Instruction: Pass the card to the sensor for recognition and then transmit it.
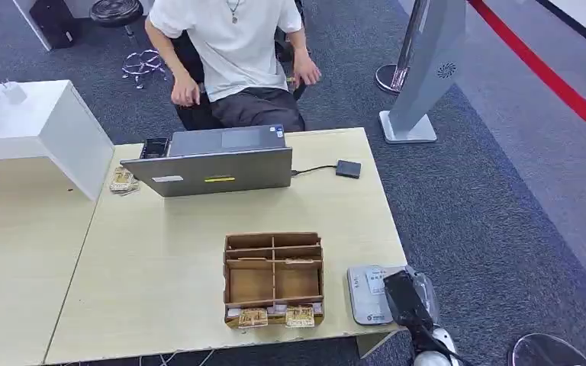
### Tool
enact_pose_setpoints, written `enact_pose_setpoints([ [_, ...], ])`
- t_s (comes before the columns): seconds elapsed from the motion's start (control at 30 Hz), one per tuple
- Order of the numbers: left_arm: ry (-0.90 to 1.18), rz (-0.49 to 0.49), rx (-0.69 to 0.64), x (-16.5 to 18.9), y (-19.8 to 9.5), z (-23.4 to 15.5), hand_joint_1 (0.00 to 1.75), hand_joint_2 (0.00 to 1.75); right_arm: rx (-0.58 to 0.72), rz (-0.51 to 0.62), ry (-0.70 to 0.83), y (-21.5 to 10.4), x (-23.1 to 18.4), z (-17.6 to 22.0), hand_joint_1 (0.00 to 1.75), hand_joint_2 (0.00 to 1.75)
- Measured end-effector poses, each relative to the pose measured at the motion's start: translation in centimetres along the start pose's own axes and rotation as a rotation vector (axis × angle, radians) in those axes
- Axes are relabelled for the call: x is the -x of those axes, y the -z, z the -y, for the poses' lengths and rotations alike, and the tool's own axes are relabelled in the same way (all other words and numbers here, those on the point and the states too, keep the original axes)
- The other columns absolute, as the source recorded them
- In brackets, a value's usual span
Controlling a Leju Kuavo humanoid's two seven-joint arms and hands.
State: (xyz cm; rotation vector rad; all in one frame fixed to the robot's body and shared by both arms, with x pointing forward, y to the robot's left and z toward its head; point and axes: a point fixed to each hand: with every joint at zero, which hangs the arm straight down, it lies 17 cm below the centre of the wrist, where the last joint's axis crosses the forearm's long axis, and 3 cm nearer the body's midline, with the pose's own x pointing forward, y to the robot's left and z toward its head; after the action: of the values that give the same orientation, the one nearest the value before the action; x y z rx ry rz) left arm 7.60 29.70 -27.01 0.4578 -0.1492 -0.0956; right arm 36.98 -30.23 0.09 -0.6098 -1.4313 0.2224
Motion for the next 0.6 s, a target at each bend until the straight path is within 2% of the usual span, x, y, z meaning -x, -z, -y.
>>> enact_pose_setpoints([
  [0.17, -0.001, 0.000, 0.000, 0.0, 0.0, 0.0, 0.00, 0.00, 0.029, 0.055, 0.013, 0.1, -1.7, 0.7, 1.75, 1.75],
  [0.6, 0.005, 0.006, 0.001, -0.1, 0.0, 0.1, 0.00, 0.00, 0.202, 0.273, -0.013, 0.6, -10.1, 5.2, 1.75, 1.75],
])
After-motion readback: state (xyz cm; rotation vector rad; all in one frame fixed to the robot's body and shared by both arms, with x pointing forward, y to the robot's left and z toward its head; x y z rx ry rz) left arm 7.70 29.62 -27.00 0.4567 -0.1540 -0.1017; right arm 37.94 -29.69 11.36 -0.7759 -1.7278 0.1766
